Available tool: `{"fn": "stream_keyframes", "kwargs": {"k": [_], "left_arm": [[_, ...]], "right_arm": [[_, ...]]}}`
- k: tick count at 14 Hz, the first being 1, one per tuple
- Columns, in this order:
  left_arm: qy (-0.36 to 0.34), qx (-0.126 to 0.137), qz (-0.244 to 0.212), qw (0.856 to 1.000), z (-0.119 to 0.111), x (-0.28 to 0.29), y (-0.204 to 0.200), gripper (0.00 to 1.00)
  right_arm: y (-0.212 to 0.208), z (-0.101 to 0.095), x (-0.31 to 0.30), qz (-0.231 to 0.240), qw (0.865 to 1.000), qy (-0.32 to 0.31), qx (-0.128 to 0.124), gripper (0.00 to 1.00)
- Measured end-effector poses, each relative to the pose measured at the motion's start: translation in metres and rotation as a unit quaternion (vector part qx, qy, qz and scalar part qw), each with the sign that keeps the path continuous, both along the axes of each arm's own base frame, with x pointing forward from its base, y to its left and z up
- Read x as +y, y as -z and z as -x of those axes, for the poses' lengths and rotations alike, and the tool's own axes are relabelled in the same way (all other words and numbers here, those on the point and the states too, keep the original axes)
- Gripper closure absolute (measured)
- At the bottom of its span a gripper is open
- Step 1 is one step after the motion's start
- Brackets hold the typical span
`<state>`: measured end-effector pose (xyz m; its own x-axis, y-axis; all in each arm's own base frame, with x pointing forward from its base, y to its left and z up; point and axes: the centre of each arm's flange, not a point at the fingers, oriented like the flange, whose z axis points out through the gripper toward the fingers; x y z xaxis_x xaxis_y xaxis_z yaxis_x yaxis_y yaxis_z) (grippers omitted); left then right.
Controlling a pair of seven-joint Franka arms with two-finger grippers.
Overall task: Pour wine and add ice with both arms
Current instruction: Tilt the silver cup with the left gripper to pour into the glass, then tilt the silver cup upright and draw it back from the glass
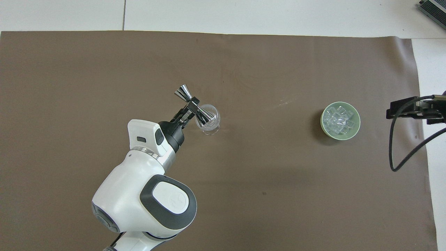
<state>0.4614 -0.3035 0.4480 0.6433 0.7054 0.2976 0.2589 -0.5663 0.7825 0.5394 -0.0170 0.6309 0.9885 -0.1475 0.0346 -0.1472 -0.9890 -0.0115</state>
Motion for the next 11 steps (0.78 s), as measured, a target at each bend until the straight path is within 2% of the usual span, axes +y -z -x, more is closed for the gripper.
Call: {"fn": "stream_keyframes", "kwargs": {"k": [6,9,11], "left_arm": [[-0.006,-0.006,0.013,1.0,-0.004,-0.001,-0.011,0.8],[-0.024,0.012,0.049,0.998,-0.008,-0.001,-0.014,0.8],[-0.044,0.037,0.09,0.994,-0.014,0.003,-0.015,0.8]], "right_arm": [[0.0,0.0,0.0,0.0,1.0,0.0,0.0,0.0],[0.0,0.0,0.0,0.0,1.0,0.0,0.0,0.0],[0.0,0.0,0.0,0.0,1.0,0.0,0.0,0.0]]}}
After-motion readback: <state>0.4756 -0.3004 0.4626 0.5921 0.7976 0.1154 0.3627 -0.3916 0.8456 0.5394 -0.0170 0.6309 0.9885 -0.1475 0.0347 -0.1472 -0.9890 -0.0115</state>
